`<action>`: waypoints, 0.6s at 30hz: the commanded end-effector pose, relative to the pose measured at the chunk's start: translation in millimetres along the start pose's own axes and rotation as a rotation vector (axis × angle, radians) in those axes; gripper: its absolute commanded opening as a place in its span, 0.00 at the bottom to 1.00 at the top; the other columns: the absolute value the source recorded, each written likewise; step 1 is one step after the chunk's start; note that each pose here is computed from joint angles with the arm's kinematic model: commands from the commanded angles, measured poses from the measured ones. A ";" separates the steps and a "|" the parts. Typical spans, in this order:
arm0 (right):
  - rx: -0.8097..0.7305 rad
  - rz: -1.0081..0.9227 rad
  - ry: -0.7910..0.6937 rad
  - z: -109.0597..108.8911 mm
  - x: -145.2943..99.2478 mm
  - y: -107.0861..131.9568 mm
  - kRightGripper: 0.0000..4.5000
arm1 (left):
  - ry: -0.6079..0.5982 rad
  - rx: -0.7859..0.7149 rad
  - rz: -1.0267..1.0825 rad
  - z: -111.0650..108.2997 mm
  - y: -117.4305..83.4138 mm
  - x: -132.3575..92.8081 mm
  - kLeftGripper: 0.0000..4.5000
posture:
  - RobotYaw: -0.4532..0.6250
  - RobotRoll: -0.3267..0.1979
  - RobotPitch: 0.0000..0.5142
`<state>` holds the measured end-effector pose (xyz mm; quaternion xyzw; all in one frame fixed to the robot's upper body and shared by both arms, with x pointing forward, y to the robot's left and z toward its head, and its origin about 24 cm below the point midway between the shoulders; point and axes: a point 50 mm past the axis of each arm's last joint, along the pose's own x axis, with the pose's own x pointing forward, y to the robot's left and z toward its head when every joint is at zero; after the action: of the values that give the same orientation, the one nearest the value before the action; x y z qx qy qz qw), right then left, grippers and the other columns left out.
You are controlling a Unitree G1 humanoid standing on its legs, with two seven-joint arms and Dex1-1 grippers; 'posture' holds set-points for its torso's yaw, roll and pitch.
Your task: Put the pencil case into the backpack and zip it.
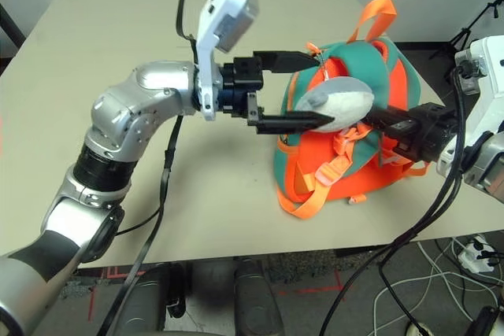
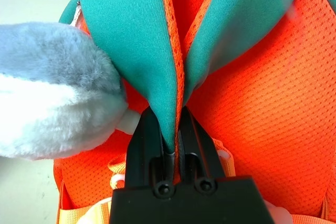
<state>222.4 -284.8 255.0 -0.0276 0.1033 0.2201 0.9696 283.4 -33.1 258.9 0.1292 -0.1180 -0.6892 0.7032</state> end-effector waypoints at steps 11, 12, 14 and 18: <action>-0.001 0.008 -0.018 -0.2 -1.5 5.3 0.02 | 0.049 0.068 0.076 -20.5 0.6 19.7 0.92 | 0.27 0.62 0.29; 0.001 0.008 -0.018 -0.6 -1.1 5.2 0.02 | 0.040 0.058 0.071 -18.8 -0.1 19.5 0.87 | 0.27 0.62 0.29; 0.003 0.009 -0.018 -1.3 -0.5 5.0 0.02 | 0.026 0.044 0.066 -16.4 -1.0 19.1 0.72 | 0.27 0.62 0.29; 0.008 0.010 -0.019 -2.1 0.7 4.2 0.02 | 0.010 0.016 0.080 -13.6 -0.2 15.5 0.44 | 0.28 0.62 0.29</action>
<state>221.0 -282.9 254.0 -0.0221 0.0962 0.2175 0.9711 292.0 -48.8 245.9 0.1453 -0.1258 -0.6530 0.7326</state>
